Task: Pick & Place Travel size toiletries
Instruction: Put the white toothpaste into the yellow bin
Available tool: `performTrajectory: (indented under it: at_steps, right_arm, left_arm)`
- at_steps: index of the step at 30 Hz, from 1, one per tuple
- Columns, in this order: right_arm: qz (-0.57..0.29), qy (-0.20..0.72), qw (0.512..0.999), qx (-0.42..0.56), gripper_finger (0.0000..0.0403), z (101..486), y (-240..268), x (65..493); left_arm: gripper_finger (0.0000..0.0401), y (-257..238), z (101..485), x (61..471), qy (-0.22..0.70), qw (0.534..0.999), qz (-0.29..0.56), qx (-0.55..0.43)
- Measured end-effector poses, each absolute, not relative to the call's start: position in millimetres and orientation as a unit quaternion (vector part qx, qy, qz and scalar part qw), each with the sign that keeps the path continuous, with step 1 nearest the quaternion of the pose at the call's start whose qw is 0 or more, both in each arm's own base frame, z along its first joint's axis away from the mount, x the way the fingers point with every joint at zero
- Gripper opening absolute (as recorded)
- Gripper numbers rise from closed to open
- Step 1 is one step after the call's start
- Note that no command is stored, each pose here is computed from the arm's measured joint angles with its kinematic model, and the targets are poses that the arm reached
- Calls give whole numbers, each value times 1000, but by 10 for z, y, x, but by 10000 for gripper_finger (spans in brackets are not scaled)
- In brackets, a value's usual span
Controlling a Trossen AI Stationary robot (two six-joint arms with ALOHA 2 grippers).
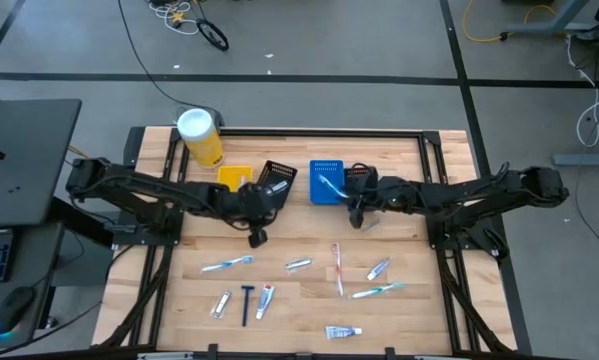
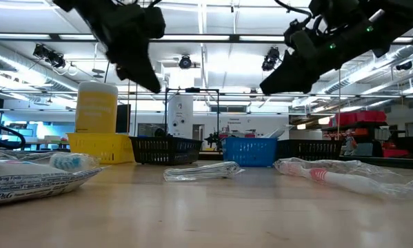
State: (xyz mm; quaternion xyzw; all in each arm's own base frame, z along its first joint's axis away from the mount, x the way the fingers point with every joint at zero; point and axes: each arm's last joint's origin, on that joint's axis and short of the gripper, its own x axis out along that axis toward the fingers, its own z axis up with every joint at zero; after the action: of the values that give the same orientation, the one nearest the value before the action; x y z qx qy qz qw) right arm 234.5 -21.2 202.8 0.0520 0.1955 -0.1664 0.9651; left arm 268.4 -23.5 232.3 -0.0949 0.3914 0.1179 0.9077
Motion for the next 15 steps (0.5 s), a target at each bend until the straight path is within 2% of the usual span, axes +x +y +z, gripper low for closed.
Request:
performTrajectory:
  at_steps: [10, 15]
  right_arm:
    - [-157, 195, 968, -11, 153, 2048, -231, 2353]
    - [-168, 178, 970, -13, 153, 2080, -287, 2360]
  left_arm:
    - [84, -804, 2253, 2578, 417, 897, 65, -133]
    - [84, -999, 2134, 2583, 426, 891, 68, -138]
